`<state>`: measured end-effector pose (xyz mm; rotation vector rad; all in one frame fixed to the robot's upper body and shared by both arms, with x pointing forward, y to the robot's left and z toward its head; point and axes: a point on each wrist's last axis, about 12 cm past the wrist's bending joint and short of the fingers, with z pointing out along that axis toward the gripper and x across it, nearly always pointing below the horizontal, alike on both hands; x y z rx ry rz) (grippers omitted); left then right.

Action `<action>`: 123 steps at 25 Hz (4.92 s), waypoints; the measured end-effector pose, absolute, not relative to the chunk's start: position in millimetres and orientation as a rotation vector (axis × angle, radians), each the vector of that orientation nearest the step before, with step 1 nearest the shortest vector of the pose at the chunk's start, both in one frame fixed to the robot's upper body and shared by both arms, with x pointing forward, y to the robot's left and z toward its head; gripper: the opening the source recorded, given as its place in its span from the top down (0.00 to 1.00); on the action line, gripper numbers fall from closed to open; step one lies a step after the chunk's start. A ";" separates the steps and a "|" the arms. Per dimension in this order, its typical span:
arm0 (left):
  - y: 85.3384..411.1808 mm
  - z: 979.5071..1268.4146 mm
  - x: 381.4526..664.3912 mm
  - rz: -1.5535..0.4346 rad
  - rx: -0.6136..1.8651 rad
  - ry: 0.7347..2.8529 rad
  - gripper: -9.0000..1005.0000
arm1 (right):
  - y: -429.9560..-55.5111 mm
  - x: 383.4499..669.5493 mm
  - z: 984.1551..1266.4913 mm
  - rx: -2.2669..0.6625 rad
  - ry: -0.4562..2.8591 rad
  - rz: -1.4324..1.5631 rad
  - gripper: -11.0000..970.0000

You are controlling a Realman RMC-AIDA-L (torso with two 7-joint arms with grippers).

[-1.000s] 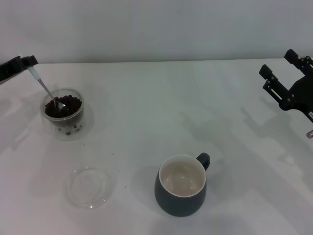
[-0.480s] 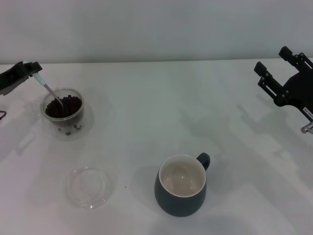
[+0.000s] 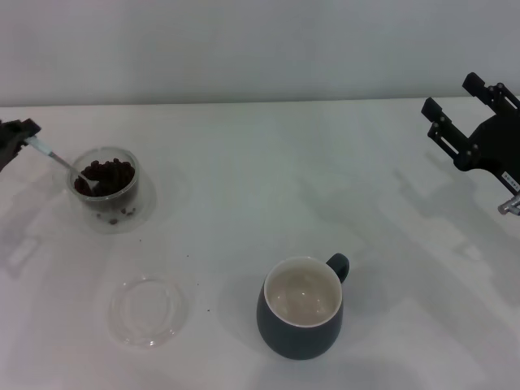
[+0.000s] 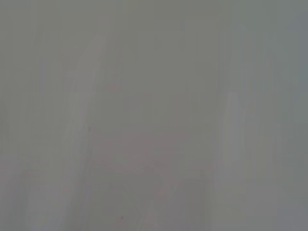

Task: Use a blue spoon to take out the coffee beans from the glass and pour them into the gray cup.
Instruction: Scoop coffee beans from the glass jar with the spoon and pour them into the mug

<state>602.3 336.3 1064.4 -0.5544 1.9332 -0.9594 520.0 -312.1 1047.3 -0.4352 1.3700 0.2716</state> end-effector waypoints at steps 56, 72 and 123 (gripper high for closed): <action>329.6 1063.0 573.8 -1.191 -0.580 1.762 0.87 | -305.2 531.1 1051.7 -0.449 1.365 0.276 0.27; 261.9 1074.9 596.9 -1.373 -0.429 1.839 0.87 | -310.3 535.2 1055.9 -0.431 1.354 0.258 0.27; 165.8 1090.4 585.7 -1.460 0.325 2.046 0.87 | -315.2 533.1 1053.2 -0.358 1.373 0.231 0.27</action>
